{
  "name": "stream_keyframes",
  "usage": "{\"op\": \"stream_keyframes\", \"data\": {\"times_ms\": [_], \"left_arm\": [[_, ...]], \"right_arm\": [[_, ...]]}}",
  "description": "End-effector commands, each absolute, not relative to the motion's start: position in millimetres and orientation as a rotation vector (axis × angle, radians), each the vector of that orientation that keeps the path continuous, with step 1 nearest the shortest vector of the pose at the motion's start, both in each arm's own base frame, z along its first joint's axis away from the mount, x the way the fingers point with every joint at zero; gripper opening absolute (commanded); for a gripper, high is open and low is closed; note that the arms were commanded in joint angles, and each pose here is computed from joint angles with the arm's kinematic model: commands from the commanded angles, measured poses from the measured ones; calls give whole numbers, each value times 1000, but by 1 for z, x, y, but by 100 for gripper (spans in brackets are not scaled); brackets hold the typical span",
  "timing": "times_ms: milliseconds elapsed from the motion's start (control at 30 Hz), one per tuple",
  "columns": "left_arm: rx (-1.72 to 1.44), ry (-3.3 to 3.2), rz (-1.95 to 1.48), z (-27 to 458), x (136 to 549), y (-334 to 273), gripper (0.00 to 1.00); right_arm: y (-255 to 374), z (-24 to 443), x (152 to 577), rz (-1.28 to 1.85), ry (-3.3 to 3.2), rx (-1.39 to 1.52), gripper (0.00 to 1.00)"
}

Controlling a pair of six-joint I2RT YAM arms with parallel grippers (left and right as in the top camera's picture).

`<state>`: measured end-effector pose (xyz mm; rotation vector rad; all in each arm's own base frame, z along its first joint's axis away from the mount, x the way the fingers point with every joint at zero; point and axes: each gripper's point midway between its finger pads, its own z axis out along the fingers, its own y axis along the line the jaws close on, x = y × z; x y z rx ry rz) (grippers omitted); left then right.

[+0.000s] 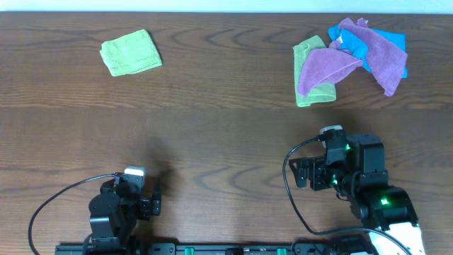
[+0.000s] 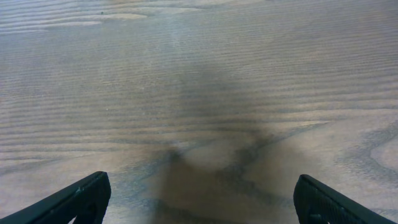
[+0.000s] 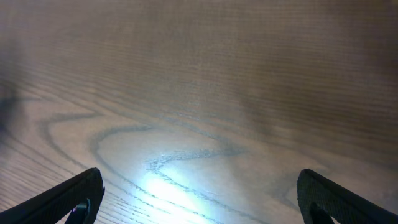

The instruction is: Fold the cloth

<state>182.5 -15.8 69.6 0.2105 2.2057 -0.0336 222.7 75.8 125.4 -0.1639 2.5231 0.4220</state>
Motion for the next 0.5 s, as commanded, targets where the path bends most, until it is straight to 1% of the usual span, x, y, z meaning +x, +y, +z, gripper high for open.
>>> {"op": "stream_keyframes", "data": {"times_ms": [0, 200, 467], "left_arm": [[227, 2226, -20, 61, 180, -15, 95], [227, 2226, -20, 61, 180, -15, 95], [227, 2226, -20, 61, 180, -15, 95]], "right_arm": [[73, 129, 222, 417, 2507, -145, 99], [41, 125, 222, 184, 2409, -83, 99], [24, 81, 207, 108, 2261, -54, 99]]}}
